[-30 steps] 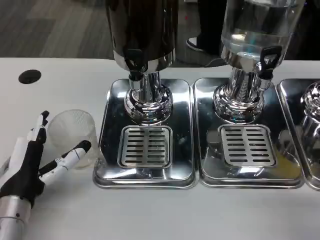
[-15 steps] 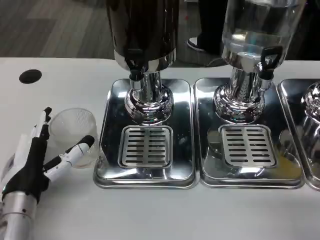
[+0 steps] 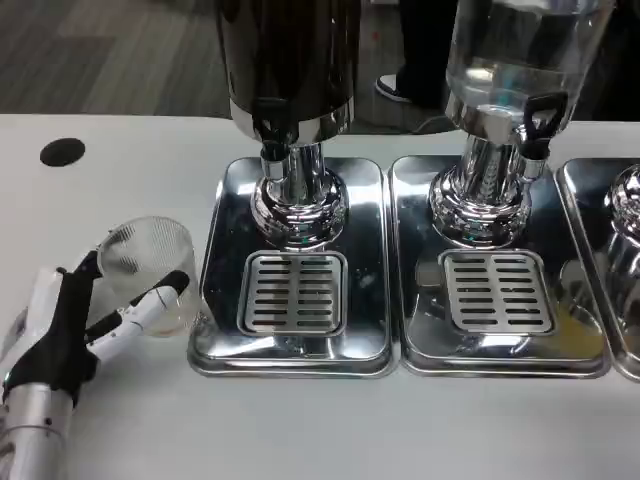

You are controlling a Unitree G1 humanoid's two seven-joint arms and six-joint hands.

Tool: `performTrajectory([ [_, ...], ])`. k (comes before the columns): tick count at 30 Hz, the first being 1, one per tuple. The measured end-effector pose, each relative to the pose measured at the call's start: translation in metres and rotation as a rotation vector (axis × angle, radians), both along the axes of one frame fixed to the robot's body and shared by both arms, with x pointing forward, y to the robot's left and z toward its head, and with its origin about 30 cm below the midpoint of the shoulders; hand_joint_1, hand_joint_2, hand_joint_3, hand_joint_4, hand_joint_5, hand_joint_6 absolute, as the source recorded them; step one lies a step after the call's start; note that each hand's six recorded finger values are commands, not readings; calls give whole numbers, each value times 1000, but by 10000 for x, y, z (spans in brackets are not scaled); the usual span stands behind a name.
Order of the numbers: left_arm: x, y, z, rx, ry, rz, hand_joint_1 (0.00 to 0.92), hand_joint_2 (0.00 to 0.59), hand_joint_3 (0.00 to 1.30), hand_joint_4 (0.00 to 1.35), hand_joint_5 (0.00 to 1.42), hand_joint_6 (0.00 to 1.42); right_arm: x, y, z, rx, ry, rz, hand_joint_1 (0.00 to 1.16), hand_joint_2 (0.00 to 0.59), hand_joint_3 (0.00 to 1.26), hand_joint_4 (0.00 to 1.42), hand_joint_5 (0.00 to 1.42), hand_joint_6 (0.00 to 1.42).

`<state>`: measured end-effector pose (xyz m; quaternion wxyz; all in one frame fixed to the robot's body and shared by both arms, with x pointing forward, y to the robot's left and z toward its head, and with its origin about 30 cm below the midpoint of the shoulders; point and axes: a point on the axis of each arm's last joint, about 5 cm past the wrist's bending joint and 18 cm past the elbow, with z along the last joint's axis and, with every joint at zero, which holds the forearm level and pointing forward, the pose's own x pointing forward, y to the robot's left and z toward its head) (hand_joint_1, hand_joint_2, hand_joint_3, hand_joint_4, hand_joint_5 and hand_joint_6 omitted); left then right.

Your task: Grasp the cup under the faucet to collect the drink, then remove the cup.

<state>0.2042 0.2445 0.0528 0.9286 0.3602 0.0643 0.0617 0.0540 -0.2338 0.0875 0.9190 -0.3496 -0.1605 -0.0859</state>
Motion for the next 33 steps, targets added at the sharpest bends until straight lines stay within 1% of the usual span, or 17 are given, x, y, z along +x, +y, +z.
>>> performTrajectory([
  [9, -22, 26, 0, -3, -23, 25, 263, 178, 468, 521, 238, 0, -4, 4, 3, 1, -8, 6, 677, 552, 408, 341, 261, 158],
  [18, -57, 39, -12, -37, -29, 42, 266, 189, 488, 528, 249, 0, -11, 5, 2, 2, -8, 5, 677, 552, 408, 341, 261, 158],
  [33, -100, 44, 11, -48, -45, 41, 282, 193, 491, 530, 261, 0, -18, 17, -3, 6, -4, 6, 685, 541, 408, 342, 261, 158],
])
